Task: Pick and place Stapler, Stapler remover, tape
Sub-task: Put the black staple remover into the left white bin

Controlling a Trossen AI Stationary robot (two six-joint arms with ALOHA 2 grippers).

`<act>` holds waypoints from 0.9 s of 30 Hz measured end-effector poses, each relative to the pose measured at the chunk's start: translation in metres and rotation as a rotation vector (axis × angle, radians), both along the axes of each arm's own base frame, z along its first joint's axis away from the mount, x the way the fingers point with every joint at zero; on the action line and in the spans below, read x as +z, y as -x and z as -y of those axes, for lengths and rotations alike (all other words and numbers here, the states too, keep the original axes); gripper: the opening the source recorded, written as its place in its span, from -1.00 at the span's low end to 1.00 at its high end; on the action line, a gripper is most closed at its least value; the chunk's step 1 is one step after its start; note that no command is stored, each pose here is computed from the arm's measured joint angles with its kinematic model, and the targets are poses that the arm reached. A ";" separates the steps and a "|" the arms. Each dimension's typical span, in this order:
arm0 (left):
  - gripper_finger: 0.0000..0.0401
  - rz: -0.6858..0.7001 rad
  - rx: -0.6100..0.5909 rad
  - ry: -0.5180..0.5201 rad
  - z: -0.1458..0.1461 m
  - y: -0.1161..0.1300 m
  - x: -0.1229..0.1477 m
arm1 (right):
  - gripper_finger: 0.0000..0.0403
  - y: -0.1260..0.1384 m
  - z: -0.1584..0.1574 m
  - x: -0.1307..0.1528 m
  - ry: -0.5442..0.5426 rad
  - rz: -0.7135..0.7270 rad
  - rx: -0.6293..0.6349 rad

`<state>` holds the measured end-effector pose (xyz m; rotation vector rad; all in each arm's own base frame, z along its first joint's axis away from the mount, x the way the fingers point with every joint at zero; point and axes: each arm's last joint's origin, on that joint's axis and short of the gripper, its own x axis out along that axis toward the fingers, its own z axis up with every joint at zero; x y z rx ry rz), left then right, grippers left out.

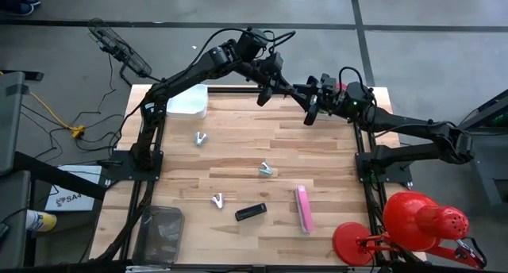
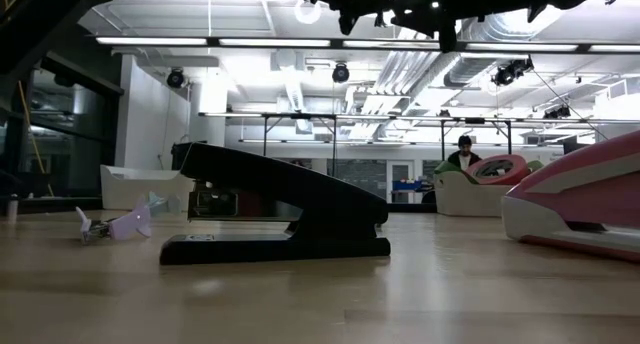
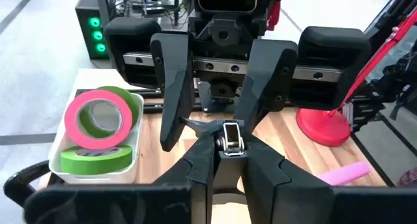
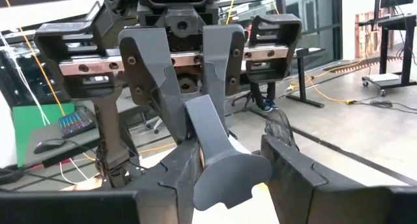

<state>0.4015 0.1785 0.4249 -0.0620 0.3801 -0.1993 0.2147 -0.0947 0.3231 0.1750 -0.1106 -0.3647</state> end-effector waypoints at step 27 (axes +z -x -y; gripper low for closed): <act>-0.79 -0.167 0.413 -0.126 -0.042 0.032 -0.002 | 0.04 0.012 -0.007 0.008 0.001 0.010 0.033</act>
